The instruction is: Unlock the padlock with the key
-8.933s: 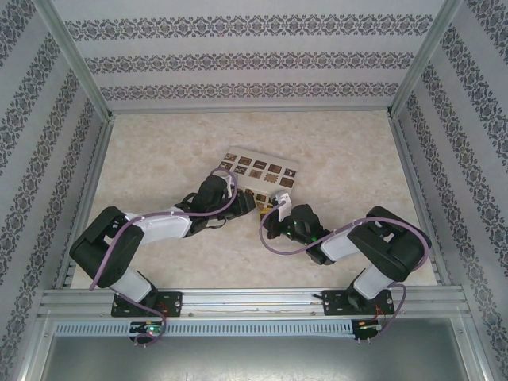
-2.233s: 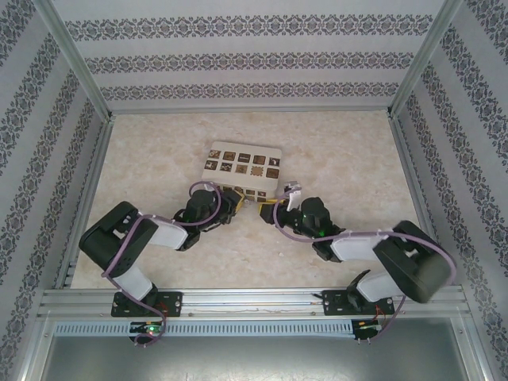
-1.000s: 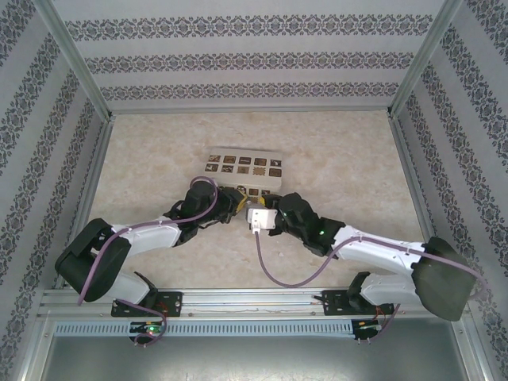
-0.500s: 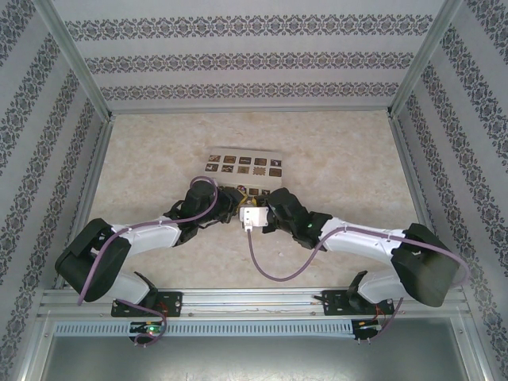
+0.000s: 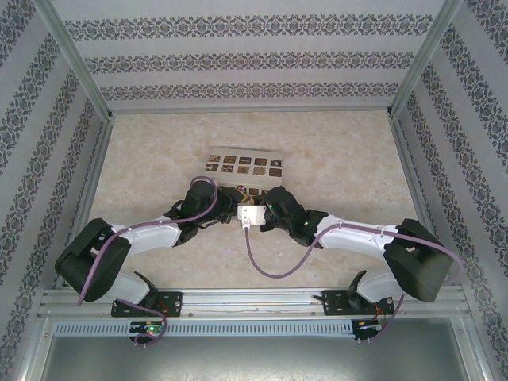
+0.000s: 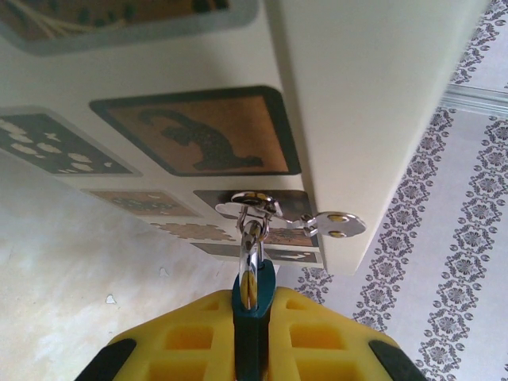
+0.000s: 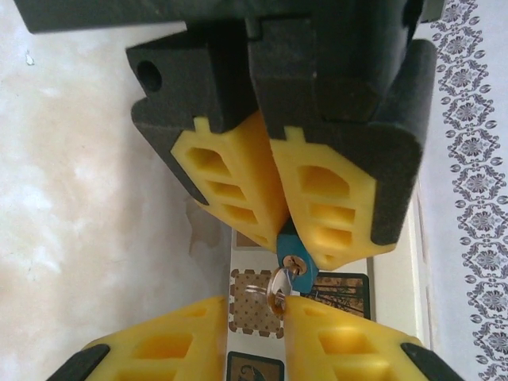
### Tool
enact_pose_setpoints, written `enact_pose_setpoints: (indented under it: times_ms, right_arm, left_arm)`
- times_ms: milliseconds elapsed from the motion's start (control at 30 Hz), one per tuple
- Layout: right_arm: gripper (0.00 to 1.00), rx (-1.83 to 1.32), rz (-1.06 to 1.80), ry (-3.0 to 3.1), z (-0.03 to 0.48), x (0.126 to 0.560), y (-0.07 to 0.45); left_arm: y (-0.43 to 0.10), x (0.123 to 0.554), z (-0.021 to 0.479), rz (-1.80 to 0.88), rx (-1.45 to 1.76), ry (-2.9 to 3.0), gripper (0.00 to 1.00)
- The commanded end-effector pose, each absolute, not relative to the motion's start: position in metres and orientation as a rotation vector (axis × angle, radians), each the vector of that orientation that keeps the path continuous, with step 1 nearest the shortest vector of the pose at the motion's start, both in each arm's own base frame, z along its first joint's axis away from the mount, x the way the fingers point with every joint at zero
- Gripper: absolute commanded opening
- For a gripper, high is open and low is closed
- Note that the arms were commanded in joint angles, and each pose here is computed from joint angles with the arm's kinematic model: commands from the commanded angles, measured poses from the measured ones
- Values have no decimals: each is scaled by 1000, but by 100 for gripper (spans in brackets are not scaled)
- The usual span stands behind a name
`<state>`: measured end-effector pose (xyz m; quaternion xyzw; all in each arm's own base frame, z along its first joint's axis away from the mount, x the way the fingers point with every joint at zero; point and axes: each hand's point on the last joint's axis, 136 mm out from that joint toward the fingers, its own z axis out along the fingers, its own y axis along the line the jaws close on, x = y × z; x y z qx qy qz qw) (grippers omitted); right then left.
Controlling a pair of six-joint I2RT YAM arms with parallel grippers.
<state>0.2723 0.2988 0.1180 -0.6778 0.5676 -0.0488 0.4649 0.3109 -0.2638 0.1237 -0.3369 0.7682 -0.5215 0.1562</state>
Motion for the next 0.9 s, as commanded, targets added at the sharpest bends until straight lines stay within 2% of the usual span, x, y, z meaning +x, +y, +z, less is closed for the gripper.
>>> enact_pose_setpoints:
  times_ms: [0,733,867]
  right_arm:
    - [24,-1633,-104,1368,131,280,307]
    - [19,-1551,-38,1411,130,282,313]
    - [16,-1530,-18,1415,131,283,316]
  left_arm:
    - [-276,308,154,-1598,-885,2146,12]
    - [-277,306,160,-1641,-875,2124,12]
    - [-278,306,160,-1643,-873,2125,12]
